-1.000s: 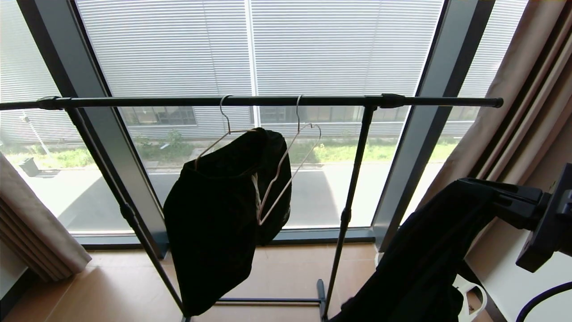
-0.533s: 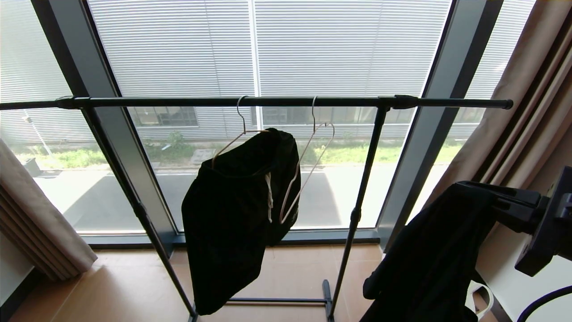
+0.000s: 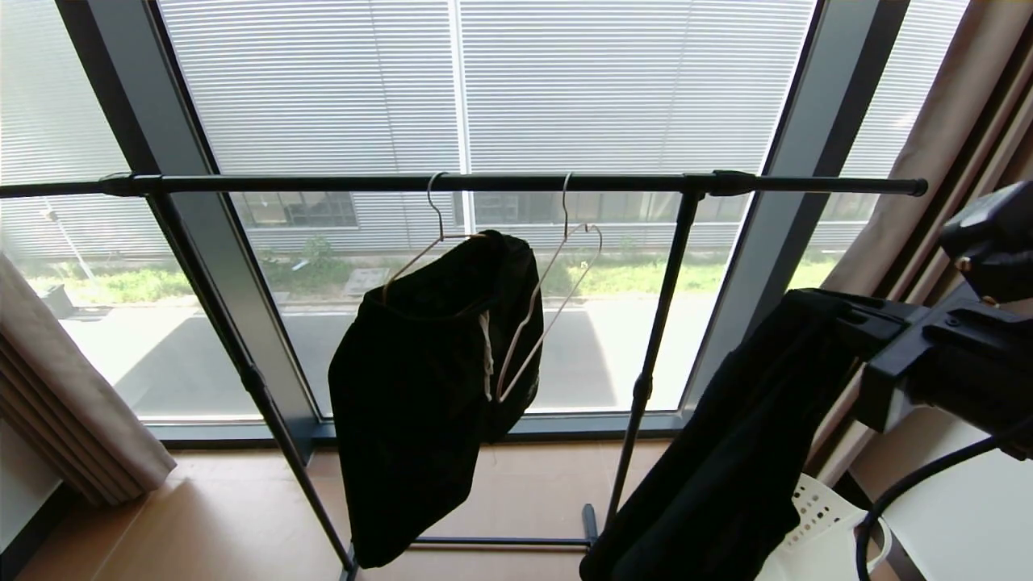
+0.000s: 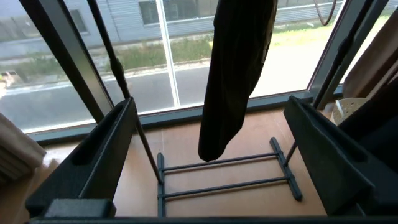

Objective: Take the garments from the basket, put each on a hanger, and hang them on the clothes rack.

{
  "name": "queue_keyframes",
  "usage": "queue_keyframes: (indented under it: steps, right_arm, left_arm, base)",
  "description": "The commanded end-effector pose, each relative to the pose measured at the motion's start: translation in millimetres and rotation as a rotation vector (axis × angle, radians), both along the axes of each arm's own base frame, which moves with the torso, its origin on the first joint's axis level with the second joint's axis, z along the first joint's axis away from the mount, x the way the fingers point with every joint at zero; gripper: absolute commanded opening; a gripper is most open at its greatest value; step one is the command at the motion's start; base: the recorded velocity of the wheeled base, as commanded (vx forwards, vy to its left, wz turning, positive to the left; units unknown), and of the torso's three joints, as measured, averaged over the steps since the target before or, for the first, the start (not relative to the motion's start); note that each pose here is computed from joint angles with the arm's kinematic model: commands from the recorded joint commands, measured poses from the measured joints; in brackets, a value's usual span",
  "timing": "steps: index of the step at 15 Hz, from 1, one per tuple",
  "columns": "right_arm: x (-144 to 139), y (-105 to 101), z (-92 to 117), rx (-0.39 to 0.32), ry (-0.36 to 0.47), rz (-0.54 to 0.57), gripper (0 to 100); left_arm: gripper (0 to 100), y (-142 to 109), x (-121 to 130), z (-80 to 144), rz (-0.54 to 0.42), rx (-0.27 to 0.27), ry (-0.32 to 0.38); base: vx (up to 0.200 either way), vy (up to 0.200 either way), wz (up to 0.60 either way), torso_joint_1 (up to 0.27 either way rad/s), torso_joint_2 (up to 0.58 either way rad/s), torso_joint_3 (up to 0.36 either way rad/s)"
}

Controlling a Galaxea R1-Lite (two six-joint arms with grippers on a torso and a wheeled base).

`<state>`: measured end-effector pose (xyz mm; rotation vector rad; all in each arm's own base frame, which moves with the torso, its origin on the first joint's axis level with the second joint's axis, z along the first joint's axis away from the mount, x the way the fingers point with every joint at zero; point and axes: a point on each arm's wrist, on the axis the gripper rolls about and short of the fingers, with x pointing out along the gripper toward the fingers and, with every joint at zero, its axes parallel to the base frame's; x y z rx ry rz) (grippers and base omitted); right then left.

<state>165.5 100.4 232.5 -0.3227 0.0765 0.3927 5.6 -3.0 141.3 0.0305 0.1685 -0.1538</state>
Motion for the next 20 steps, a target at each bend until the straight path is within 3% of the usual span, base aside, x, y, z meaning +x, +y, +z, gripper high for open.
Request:
queue_keyframes:
  steps: [1, 3, 5, 8, 20]
  right_arm:
    - [19, 30, 1, 0.019, 0.031, 0.002, 0]
    - [27, 37, 10, 0.033, 0.014, 0.000, 0]
    - [37, 44, 13, 0.073, 0.022, -0.003, 0]
    - [43, 49, 6, 0.094, 0.056, -0.027, 0]
    - [46, 52, 3, 0.086, 0.065, -0.026, 0]
  left_arm:
    - [100, -22, 87, 57, -0.156, -0.098, 0.267]
    - [100, -40, 111, 63, -0.185, -0.112, 0.329]
    - [100, -90, 143, 67, -0.252, -0.064, 0.369]
    - [100, -134, 168, 49, -0.333, -0.022, 0.424]
    - [100, -180, 199, 44, -0.441, -0.058, 0.391]
  base:
    - [0.000, 0.000, 0.00, 0.000, 0.00, 0.000]
    - [0.000, 0.000, 0.00, 0.000, 0.00, 0.000]
    - [0.000, 0.000, 0.00, 0.000, 0.00, 0.000]
    - [0.000, 0.000, 0.00, 0.000, 0.00, 0.000]
    - [0.000, 0.000, 0.00, 0.000, 0.00, 0.000]
